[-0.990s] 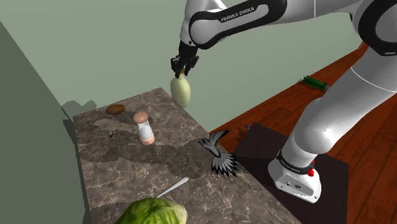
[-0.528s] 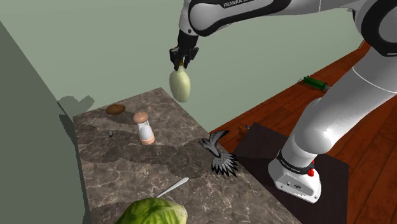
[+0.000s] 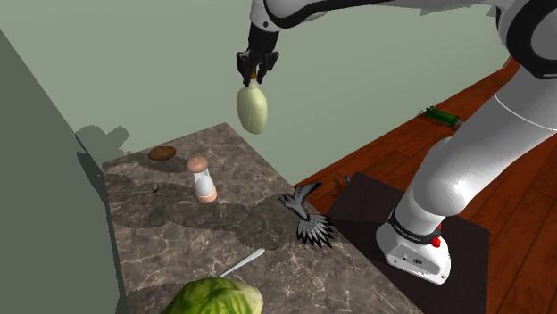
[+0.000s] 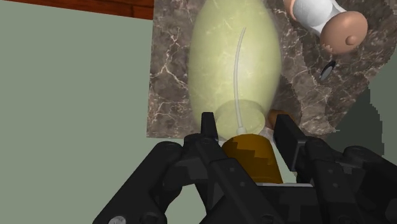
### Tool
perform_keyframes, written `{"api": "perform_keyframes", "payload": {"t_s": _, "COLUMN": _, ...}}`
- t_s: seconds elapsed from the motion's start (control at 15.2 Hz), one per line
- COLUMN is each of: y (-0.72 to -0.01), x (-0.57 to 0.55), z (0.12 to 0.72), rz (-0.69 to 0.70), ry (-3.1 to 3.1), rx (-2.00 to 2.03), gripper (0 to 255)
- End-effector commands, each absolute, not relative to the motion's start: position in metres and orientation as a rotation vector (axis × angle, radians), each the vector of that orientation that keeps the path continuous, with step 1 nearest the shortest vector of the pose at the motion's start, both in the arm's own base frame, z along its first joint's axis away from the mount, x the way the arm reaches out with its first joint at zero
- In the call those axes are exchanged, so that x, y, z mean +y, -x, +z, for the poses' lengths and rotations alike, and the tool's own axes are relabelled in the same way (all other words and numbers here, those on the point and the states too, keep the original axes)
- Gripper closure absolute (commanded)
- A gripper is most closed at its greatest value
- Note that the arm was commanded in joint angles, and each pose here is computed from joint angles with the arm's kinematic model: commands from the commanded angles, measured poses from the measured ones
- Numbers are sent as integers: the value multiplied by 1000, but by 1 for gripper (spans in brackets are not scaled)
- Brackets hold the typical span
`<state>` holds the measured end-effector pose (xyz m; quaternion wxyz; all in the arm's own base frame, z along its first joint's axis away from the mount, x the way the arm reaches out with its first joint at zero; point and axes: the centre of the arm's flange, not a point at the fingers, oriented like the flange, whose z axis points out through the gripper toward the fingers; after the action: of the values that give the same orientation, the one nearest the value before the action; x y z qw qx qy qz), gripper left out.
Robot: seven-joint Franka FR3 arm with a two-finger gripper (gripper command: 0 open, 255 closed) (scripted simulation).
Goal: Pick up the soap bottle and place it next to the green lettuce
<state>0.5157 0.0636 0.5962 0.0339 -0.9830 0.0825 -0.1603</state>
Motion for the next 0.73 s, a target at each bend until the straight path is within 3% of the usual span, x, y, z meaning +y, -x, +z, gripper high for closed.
{"api": "perform_keyframes", "payload": {"t_s": 0.0, "y": -516, "x": 65, "z": 607, "rz": -494, "ry": 3023, "rx": 254, "gripper": 255}}
{"api": "perform_keyframes", "payload": {"t_s": 0.66, "y": -516, "x": 65, "z": 660, "rz": -494, "ry": 3023, "rx": 254, "gripper": 255}}
